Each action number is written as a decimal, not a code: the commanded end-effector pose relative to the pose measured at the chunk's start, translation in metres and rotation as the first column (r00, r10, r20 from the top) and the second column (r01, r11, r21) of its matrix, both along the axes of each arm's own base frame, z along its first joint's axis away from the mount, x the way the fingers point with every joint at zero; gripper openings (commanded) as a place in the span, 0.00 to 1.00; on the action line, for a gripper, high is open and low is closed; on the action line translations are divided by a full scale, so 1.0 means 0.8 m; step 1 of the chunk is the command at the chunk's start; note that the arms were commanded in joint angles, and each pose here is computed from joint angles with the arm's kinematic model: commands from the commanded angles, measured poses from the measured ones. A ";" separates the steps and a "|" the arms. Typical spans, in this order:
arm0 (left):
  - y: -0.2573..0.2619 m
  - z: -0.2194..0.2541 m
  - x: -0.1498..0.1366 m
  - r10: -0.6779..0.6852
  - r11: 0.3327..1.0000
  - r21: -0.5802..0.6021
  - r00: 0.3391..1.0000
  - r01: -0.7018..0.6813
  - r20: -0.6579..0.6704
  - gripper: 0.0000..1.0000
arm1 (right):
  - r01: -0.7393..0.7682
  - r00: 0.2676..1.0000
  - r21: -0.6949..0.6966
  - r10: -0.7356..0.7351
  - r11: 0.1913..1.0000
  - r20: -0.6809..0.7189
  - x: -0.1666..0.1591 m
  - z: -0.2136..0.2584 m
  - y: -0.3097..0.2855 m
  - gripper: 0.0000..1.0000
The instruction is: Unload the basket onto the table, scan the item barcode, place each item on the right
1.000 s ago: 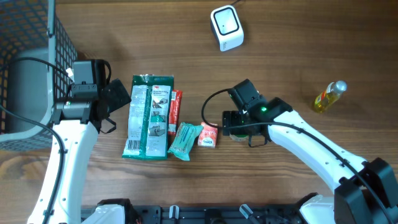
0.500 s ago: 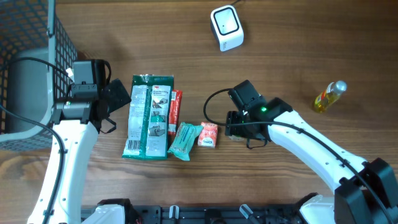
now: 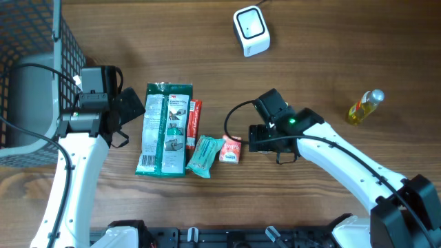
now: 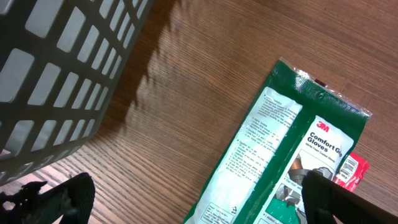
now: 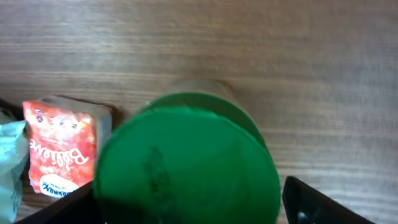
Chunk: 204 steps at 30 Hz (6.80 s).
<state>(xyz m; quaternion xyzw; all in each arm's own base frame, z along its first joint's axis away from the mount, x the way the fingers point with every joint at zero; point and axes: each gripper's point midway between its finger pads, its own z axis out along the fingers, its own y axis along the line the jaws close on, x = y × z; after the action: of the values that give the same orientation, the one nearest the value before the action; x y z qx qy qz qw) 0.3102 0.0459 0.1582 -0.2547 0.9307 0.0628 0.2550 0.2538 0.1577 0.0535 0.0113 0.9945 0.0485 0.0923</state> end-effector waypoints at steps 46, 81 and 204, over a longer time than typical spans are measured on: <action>0.004 0.004 0.003 0.021 1.000 0.005 1.000 -0.021 0.011 1.00 | -0.074 0.991 -0.027 0.076 0.997 0.111 0.023 -0.024 0.001 0.69; 0.004 0.004 0.003 0.021 1.000 0.006 1.000 -0.021 0.011 1.00 | -0.125 0.987 -0.047 0.129 0.991 0.097 0.018 -0.027 -0.001 0.70; 0.004 0.004 0.003 0.021 1.000 0.005 1.000 -0.021 0.011 1.00 | -0.274 0.961 0.000 0.274 0.962 0.047 0.037 0.146 -0.007 0.39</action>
<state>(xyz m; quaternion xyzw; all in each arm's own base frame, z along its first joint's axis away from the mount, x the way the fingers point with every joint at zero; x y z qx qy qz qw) 0.3102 0.0458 0.1582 -0.2547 0.9307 0.0624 0.2549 0.2705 0.1429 0.1233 -0.1070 0.9906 0.0451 0.0728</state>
